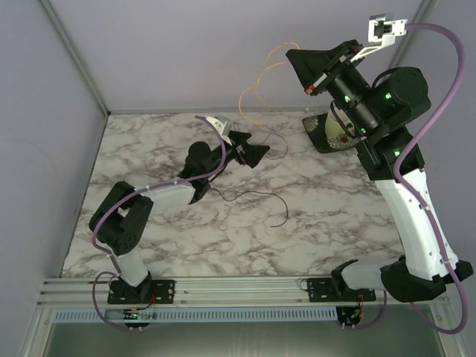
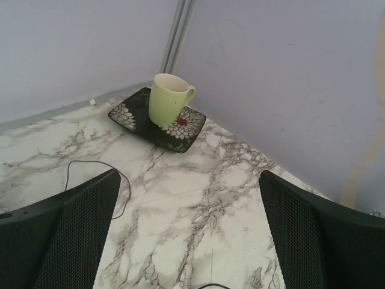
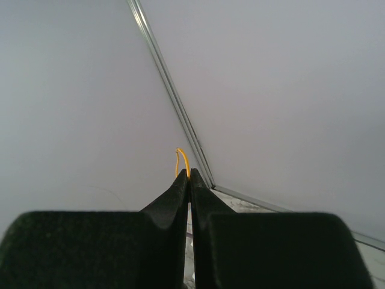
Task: Zip-tie the wires
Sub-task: Straighten the cable at the center of the board.
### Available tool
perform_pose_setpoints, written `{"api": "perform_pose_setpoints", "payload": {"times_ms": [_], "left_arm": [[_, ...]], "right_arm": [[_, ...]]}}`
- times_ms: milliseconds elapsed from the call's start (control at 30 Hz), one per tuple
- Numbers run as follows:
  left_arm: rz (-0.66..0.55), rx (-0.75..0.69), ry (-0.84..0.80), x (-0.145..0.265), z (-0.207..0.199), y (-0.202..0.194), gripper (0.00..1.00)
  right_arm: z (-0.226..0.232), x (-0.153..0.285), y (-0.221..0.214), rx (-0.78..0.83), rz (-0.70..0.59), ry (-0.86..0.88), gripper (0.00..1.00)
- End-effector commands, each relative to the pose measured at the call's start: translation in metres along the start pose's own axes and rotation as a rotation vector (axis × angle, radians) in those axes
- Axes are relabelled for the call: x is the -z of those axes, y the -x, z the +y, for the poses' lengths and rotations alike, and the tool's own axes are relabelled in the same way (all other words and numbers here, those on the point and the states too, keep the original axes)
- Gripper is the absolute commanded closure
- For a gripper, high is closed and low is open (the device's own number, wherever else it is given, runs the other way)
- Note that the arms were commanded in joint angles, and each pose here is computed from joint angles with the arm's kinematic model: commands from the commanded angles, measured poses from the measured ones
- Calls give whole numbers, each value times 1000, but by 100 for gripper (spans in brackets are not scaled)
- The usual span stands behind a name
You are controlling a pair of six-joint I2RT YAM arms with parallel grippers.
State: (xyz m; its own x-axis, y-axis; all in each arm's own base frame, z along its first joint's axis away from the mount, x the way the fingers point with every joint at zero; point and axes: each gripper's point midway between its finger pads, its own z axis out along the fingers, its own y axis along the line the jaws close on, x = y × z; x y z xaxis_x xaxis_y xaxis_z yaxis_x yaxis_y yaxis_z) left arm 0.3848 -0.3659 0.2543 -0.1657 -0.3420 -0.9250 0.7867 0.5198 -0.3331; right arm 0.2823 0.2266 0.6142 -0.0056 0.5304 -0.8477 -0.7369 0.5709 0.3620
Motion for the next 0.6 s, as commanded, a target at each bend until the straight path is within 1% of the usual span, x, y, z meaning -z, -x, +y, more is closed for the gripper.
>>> {"api": "perform_pose_setpoints", "payload": {"times_ms": [0,133,267,400,567], "left_arm": [[-76,2,-74,-11,-12,17,0],[-110,71,-147,-8,-25,17,0],[-101,96,-192,-9,-33,16,0],[-126,132,-239,-5,-43,22,0],[-107,162,-286,-5,-56,16,0]], "right_arm": [[5,-1,5,1,-19,30,100],[5,1,6,-3,-21,28,100],[4,1,4,-9,-19,28,100],[4,0,1,-14,-15,31,100],[4,-4,-6,-32,-4,49,100]]}}
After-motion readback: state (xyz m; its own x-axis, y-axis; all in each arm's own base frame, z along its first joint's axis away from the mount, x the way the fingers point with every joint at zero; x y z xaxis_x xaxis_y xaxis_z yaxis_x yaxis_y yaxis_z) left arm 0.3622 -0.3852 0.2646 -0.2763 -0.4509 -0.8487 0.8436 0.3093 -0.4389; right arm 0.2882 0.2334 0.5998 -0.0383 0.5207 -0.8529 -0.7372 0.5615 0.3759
